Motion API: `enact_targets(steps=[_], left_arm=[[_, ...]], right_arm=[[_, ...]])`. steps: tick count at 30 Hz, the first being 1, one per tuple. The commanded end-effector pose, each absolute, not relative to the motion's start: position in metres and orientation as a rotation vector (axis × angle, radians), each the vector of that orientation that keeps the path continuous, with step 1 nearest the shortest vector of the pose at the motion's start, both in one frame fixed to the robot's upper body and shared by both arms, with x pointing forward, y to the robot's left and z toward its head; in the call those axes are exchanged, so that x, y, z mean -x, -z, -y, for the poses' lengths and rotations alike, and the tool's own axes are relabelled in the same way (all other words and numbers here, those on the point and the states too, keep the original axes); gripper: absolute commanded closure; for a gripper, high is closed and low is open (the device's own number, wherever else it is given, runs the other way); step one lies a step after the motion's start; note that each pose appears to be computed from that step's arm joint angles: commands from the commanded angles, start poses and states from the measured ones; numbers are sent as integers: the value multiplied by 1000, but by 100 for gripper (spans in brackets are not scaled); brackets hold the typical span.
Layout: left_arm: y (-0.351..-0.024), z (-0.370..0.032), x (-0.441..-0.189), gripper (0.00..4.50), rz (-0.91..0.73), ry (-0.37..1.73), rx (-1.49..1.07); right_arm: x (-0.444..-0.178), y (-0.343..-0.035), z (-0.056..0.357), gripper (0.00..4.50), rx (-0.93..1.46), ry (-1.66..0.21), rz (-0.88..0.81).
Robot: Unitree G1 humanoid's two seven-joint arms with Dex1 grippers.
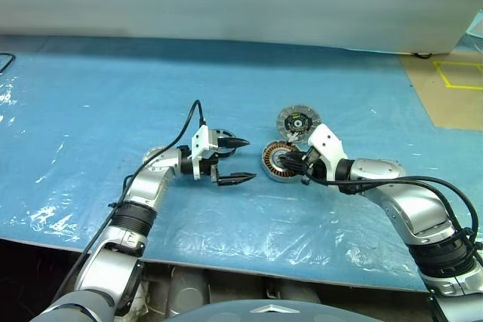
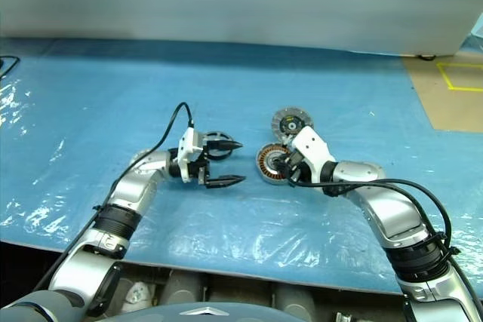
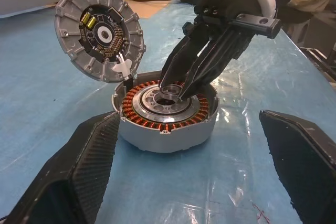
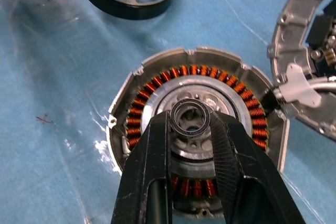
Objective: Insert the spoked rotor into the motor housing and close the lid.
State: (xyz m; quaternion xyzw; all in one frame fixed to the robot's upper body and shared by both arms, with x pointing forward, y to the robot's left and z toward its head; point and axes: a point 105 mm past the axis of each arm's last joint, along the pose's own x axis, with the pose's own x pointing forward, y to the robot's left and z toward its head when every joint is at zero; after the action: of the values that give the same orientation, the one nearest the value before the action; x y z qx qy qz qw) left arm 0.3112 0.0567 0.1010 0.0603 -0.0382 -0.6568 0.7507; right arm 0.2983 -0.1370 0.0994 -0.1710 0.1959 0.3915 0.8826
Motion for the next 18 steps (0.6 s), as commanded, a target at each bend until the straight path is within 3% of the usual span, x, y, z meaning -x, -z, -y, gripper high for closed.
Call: enact_targets(steps=[1,18], left_arm=[[-108,-60,-311,0,121,1425,-140],[-108,-59,-310,0,120,1428,-140]], right_arm=[[-302,-107,134,383,373,-813,-365],[-305,-101,135,383,341,-790,-376]])
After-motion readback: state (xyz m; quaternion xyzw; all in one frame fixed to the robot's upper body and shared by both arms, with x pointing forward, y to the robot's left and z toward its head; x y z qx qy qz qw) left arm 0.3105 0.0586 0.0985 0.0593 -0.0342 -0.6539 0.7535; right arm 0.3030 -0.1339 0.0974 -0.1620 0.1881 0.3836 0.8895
